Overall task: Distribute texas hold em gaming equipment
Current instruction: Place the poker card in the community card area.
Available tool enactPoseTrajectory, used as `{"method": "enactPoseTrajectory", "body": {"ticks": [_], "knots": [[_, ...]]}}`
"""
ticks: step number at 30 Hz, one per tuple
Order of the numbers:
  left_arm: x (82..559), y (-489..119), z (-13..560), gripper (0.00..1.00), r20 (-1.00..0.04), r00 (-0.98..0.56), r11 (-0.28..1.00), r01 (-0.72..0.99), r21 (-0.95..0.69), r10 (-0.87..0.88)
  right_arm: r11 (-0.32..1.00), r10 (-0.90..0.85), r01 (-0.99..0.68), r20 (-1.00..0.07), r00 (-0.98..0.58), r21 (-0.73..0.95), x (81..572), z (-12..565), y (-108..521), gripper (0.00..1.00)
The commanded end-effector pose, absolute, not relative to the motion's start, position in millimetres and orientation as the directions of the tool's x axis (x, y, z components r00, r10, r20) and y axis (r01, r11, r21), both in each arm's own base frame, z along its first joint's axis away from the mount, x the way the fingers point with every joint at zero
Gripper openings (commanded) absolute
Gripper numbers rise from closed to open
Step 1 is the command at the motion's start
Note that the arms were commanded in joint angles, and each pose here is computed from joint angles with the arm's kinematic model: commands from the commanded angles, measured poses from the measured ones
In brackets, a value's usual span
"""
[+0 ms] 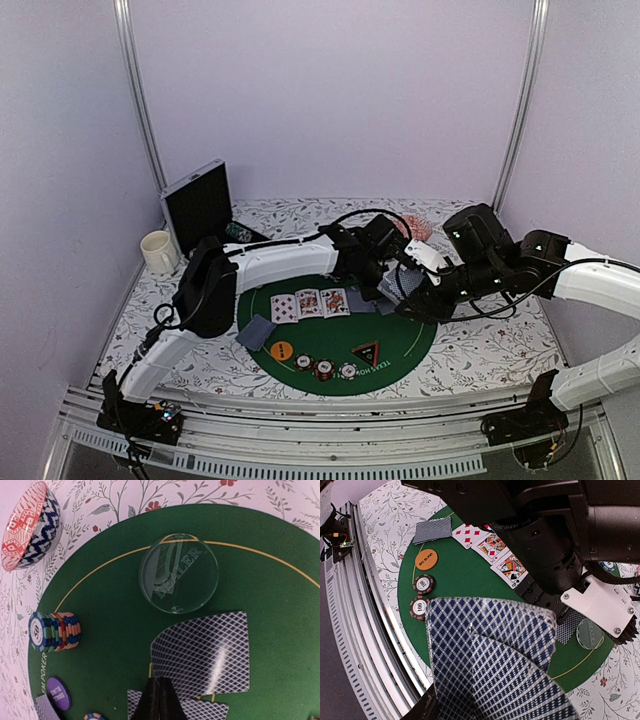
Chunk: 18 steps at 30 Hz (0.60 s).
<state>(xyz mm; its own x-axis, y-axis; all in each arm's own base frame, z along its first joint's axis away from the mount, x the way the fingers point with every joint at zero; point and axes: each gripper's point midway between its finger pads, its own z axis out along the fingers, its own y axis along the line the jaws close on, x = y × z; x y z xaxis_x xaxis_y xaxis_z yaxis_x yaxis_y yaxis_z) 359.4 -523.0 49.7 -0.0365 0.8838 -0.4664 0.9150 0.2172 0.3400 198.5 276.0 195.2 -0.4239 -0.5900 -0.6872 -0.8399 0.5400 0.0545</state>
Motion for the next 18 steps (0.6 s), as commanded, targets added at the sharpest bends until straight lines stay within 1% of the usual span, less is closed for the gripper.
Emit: {"method": "enactPoseTrajectory", "body": {"ticks": [1, 11, 18], "knots": [[365.4, -524.3, 36.9, 0.0, -0.423, 0.017, 0.186, 0.881, 0.435, 0.906, 0.533, -0.576, -0.843, -0.703, -0.417, 0.064, 199.5, 204.5, 280.2, 0.49], [375.0, -525.7, 30.8, 0.0, -0.395, 0.062, 0.169, 0.835, 0.524, 0.917, 0.533, -0.576, -0.844, -0.701, -0.42, 0.067, 199.4, 203.8, 280.8, 0.49], [377.2, -526.9, 27.4, 0.0, -0.389, 0.081, 0.16, 0.821, 0.548, 0.918, 0.534, -0.576, -0.843, -0.699, -0.424, 0.071, 198.5, 202.6, 280.2, 0.48]]}}
